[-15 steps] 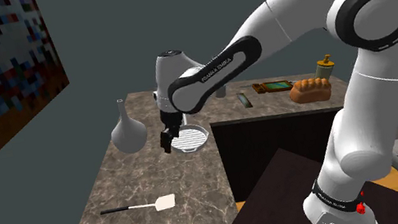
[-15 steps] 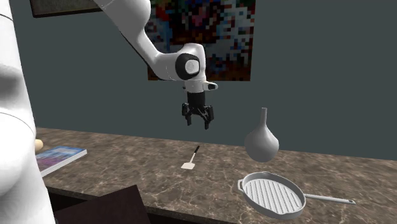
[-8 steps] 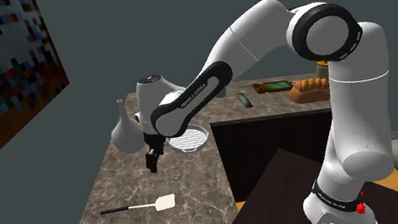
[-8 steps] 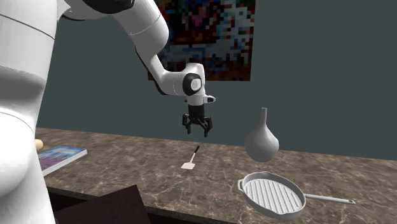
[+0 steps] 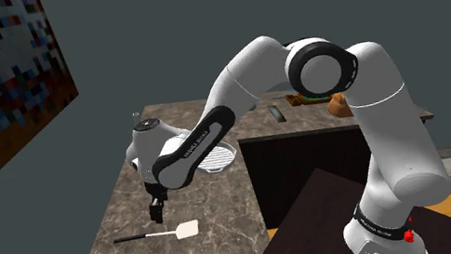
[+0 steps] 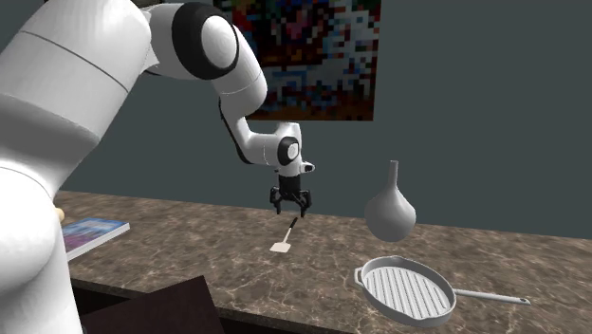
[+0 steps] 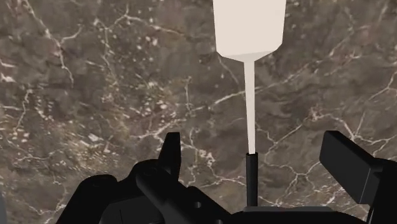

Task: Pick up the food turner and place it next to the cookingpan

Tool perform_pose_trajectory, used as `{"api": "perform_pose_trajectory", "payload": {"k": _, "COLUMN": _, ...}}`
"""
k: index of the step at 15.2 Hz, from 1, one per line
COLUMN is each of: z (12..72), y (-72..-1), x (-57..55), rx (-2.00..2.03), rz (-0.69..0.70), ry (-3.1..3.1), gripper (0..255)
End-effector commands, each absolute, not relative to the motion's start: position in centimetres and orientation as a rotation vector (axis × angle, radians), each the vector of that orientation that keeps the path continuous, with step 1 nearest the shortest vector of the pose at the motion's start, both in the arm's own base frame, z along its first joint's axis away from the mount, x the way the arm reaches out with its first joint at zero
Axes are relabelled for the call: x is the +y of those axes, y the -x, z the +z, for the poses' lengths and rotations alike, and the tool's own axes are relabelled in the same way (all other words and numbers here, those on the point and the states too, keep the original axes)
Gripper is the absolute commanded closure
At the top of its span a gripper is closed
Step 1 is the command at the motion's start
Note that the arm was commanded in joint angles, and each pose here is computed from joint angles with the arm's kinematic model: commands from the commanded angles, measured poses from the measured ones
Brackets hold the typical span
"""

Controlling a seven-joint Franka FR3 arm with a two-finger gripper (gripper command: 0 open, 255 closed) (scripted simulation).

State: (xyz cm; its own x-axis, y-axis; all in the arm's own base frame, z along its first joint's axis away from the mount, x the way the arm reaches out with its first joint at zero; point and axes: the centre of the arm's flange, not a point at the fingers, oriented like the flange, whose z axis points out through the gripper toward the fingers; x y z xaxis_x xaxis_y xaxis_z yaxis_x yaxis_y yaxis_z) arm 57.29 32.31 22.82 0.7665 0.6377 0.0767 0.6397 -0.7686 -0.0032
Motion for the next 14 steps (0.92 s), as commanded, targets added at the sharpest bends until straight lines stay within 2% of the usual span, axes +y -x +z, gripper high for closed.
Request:
{"api": "perform_pose_trajectory", "payload": {"k": 1, "z": 21.1, "y": -58.0, "x": 34.0, "rx": -1.112, "rz": -0.104, "ry": 2.907, "gripper": 0}}
{"api": "perform_pose_trajectory", "payload": {"k": 11, "z": 14.8, "y": -58.8, "x": 36.4, "rx": -1.181, "rz": -0.096, "ry": 2.882, "gripper": 0}}
{"api": "perform_pose_trajectory", "payload": {"k": 14, "z": 14.5, "y": -58.8, "x": 36.4, "rx": -1.181, "rz": -0.096, "ry": 2.882, "gripper": 0}}
